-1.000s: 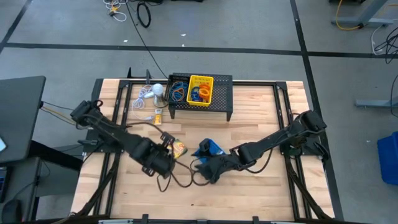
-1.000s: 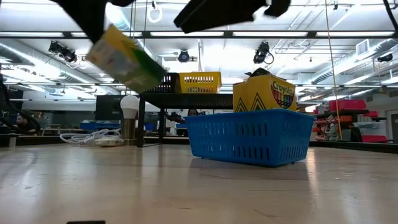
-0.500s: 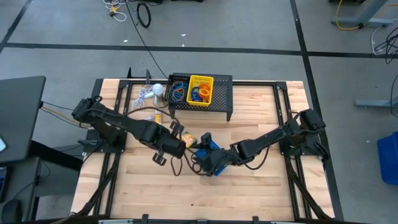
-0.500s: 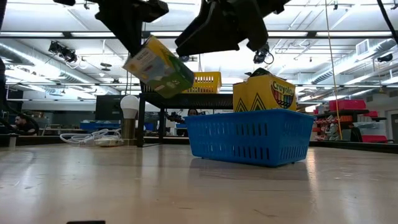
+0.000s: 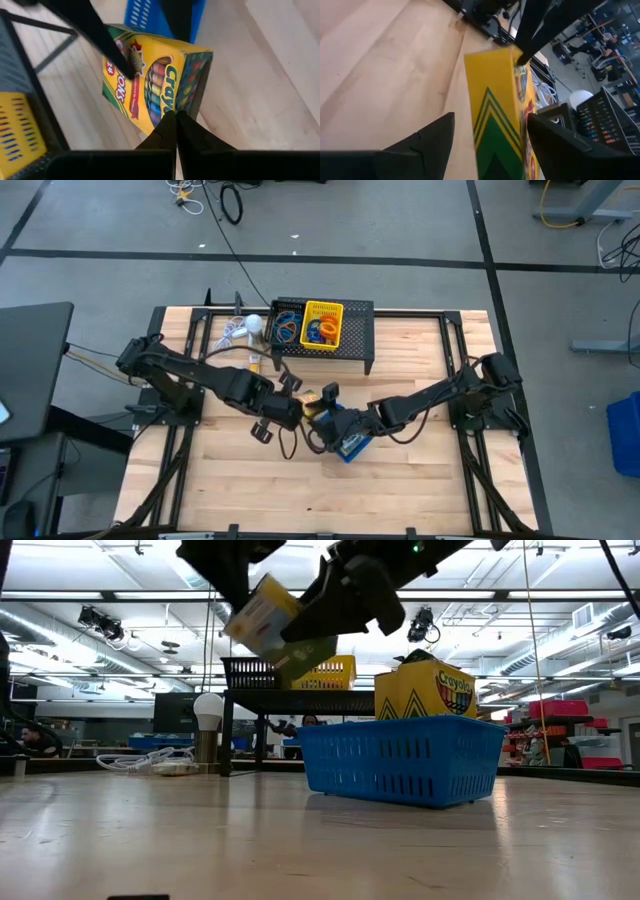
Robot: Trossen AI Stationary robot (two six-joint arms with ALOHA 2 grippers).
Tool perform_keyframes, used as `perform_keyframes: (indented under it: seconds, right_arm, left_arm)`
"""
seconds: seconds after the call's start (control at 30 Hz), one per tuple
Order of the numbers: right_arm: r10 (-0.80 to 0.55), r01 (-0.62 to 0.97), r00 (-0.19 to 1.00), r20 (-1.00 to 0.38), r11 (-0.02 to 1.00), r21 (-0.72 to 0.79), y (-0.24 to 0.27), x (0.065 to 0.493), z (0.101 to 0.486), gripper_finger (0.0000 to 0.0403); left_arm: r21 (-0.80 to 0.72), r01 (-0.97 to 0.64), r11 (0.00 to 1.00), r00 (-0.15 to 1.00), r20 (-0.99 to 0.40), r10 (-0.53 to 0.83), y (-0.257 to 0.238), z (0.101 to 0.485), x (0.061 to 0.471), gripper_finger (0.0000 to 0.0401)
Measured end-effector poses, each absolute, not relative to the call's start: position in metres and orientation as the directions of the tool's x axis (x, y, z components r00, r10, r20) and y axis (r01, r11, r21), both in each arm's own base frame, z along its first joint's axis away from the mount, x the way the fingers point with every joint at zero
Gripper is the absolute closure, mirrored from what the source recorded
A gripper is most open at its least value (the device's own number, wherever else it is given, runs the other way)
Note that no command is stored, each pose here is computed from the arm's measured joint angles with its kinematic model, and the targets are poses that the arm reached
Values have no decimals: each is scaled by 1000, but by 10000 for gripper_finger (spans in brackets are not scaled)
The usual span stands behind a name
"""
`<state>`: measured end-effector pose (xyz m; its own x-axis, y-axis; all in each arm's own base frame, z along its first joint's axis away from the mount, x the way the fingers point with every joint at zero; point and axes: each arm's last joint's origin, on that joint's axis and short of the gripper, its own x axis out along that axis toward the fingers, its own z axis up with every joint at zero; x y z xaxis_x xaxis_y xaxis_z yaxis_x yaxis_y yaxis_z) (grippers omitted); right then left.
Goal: Pick & Place Office Desk Supplies
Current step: Put the big yellow crayon box into the blue basket
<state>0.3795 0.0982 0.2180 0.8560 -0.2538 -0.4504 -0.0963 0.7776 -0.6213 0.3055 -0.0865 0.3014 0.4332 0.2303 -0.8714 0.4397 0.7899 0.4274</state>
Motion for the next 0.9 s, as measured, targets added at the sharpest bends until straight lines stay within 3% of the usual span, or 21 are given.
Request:
perform_keyframes:
  seconds: [0.2,0.3,0.4,0.5,0.53,0.73,0.9]
  right_arm:
    - [-298,-43,855,-424,774,-632,91,382,221,148]
    - [-336,-12,847,-411,762,-647,90,382,221,170]
    - [-378,17,833,-403,747,-665,88,381,221,222]
    - [-401,24,822,-405,735,-678,88,380,220,301]
    - [-403,25,821,-404,734,-679,88,380,220,307]
    - [-437,48,804,-404,724,-688,86,379,220,305]
    - [-469,63,789,-398,706,-706,84,379,218,305]
  left_arm:
    - [444,435,783,480,-850,216,-87,318,309,400]
    - [451,440,776,492,-844,212,-88,319,310,400]
    - [459,439,772,500,-839,214,-88,319,311,400]
    - [472,438,765,520,-827,213,-89,322,310,399]
    - [475,439,763,525,-824,211,-89,323,309,398]
    - [504,380,775,605,-770,204,-90,348,292,378]
    - [474,244,846,689,-698,193,-84,381,256,348]
